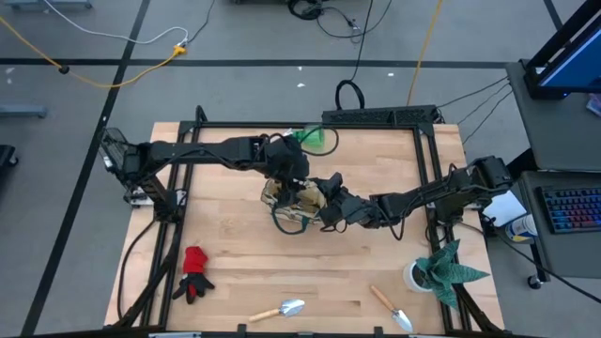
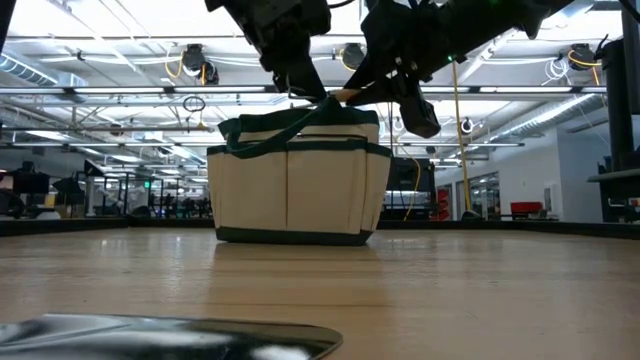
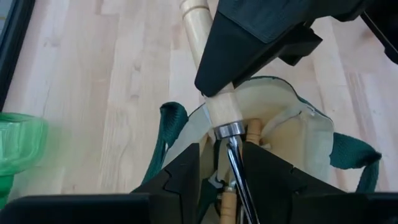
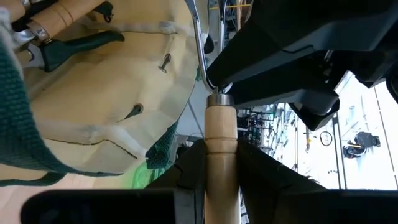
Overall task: Pick & Place Garden tools in Gardening bag
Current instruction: Put the brown hand rake into the brown gardening bag
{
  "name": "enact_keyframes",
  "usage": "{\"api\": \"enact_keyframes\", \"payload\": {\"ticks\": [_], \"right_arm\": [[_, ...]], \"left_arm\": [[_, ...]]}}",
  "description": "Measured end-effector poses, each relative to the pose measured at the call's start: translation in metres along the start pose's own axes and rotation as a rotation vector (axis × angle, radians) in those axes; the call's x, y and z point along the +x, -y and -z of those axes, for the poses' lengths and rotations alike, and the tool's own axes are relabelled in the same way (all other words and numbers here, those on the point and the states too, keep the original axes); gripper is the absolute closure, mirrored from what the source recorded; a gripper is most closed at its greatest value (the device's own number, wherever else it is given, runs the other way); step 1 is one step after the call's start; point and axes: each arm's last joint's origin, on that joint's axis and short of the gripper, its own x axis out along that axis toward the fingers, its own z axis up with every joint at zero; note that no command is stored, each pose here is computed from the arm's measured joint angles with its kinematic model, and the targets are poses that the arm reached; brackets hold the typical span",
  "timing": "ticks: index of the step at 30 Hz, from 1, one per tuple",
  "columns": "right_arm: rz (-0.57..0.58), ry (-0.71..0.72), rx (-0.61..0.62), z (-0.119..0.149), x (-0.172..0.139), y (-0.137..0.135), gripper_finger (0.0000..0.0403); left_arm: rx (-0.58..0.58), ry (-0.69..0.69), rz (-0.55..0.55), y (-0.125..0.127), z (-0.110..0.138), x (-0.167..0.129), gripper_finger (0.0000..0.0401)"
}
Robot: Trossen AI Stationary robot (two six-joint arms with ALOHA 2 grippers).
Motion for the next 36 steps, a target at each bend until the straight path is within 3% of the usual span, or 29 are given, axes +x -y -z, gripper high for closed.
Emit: {"api": "enact_keyframes", "payload": {"ticks": [3,10,16,19,28,36], "right_arm": [[-0.001,0.000,0.000,0.000,0.000,0.000,0.0339],[0.000,0.001,-0.001,0.000,0.000,0.000,0.0331],[-0.002,0.008,0.003,-0.001,0.000,0.000,0.0332],[-0.002,0.008,0.009,0.000,0.000,0.000,0.0326],[-0.005,0.005,0.248,0.000,0.000,0.000,0.0292],[-0.011,0.018,0.386,-0.004,-0.005,-0.002,0.0269]], "left_arm": [[0.017,0.000,0.005,0.000,0.000,0.000,0.0296],[0.006,-0.005,0.004,-0.001,0.001,0.000,0.0387],[0.003,-0.022,0.001,0.000,0.002,0.000,0.0373],[0.009,-0.023,0.002,0.000,0.002,0.000,0.0385],[0.017,-0.084,0.011,0.001,0.008,0.000,0.0390],[0.015,-0.143,-0.029,0.001,0.013,-0.003,0.0390]]}}
